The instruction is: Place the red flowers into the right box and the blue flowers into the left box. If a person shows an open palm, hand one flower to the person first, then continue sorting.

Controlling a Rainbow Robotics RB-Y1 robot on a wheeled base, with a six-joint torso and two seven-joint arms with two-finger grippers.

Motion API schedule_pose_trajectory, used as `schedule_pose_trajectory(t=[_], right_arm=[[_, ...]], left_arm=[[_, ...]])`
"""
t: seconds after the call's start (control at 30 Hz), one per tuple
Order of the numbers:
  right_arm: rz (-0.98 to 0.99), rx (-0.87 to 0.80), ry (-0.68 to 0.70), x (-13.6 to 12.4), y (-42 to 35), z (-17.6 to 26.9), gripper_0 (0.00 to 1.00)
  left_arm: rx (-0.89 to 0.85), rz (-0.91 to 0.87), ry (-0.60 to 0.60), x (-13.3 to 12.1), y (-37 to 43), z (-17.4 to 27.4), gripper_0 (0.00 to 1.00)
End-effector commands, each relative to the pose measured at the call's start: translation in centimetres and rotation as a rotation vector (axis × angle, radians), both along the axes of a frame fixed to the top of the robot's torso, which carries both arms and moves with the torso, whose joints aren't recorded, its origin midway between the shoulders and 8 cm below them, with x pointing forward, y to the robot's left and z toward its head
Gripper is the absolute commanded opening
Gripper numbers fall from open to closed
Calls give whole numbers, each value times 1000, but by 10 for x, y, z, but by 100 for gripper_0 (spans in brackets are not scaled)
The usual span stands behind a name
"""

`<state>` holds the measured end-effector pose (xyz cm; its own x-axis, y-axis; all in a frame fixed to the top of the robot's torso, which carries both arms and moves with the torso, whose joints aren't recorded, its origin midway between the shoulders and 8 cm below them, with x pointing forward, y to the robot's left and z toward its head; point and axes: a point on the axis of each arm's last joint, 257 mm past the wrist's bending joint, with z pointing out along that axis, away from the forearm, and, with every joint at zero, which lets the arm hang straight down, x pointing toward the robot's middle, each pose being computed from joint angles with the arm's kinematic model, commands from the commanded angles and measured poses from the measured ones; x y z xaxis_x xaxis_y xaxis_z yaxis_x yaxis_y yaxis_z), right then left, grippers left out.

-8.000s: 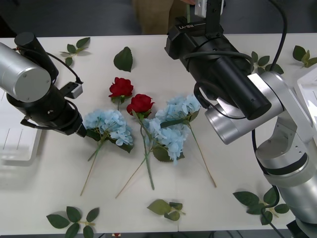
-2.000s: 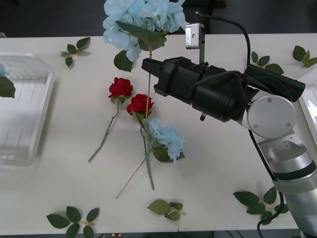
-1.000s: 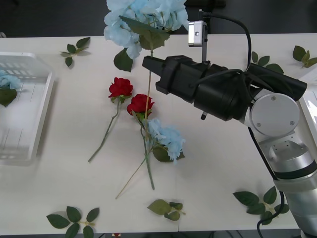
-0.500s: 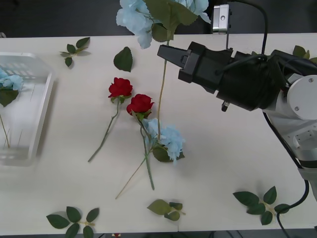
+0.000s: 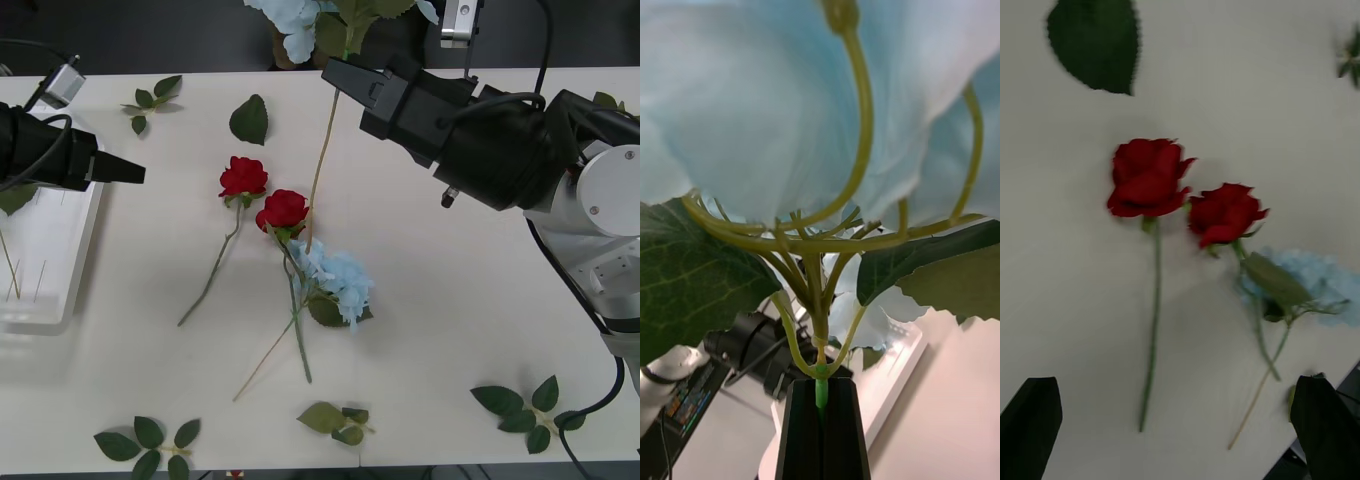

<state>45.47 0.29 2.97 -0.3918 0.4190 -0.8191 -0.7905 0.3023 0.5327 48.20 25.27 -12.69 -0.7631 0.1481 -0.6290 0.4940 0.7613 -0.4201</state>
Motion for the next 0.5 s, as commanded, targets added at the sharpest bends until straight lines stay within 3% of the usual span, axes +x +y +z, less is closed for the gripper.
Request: schedule_pose_trajectory(t=[0.03,0.27,0.5], right_arm=[[34,50,-30,-11,23,25,0],[36,66,-27,-12,28,26,0],[44,98,-15,-15,36,29,0]], left_arm=[[-103,-239,-162,-10,-54,20,89],[-289,-461,-304,-18,-145,48,89],[-480,-542,-344,-22,-212,65,89]])
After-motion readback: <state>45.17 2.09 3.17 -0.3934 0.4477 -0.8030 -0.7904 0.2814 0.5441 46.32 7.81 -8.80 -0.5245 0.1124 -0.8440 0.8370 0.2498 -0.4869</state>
